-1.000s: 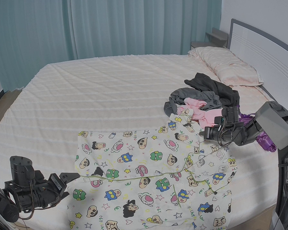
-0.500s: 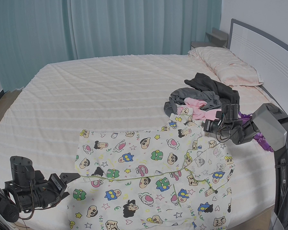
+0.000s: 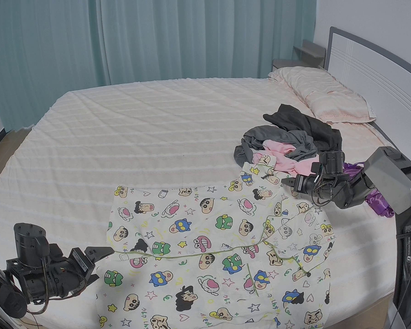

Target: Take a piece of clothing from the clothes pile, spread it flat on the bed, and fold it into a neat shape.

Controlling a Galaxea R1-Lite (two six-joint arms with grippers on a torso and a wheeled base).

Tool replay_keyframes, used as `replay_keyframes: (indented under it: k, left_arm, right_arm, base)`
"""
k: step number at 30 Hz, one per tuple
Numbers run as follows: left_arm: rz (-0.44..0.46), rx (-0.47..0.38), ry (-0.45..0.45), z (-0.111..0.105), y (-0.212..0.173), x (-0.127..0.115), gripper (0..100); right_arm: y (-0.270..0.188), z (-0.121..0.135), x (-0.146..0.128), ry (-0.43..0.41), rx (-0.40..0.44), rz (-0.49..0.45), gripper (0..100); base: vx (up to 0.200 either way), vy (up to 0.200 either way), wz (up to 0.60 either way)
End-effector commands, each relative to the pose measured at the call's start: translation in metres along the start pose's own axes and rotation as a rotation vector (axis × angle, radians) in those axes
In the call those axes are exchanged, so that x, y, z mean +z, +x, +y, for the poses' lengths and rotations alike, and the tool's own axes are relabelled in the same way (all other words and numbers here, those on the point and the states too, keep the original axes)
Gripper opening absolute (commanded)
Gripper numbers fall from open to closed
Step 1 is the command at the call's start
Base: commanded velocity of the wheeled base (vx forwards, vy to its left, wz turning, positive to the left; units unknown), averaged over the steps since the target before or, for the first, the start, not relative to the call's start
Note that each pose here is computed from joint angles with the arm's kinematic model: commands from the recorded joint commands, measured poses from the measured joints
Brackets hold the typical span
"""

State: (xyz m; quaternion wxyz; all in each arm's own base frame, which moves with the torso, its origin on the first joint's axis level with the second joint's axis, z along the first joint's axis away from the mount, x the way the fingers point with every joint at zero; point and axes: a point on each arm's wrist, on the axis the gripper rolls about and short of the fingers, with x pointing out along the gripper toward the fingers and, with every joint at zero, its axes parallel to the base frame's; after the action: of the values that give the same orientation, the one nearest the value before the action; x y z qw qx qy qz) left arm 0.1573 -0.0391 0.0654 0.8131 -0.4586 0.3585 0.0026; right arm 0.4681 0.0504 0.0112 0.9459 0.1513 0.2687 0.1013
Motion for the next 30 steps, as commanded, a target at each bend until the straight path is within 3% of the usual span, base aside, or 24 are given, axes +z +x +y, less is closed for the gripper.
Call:
replay_keyframes:
  k: [1, 9, 10, 16, 25, 30]
  left_arm:
    - [-0.002, -0.001, -0.008, 0.002, -0.005, -0.002, 100]
    - [0.046, -0.006, 0.021, 0.0, -0.009, -0.011, 100]
    - [0.057, -0.011, 0.031, -0.001, -0.014, -0.014, 100]
    - [0.09, -0.001, 0.04, 0.0, -0.02, -0.021, 100]
    - [0.128, 0.043, 0.05, 0.003, -0.019, -0.026, 100]
    - [0.151, 0.162, 0.071, 0.012, -0.016, -0.032, 100]
  right_arm:
    - [-0.04, 0.004, 0.014, 0.004, -0.005, -0.015, 100]
    - [-0.096, 0.004, 0.028, 0.019, -0.021, -0.092, 100]
    - [-0.122, 0.008, 0.022, 0.069, -0.024, -0.085, 100]
    - [-0.177, 0.029, -0.012, 0.21, -0.029, -0.034, 100]
    - [-0.235, 0.042, -0.066, 0.454, -0.062, -0.027, 100]
    - [-0.258, 0.041, -0.091, 0.507, -0.082, 0.005, 100]
  base:
    - [0.0, 0.0, 0.0]
    - [0.0, 0.0, 0.0]
    - [0.0, 0.0, 0.0]
    - [-0.2, 0.0, 0.0]
    - [-0.2, 0.0, 0.0]
    - [0.0, 0.0, 0.0]
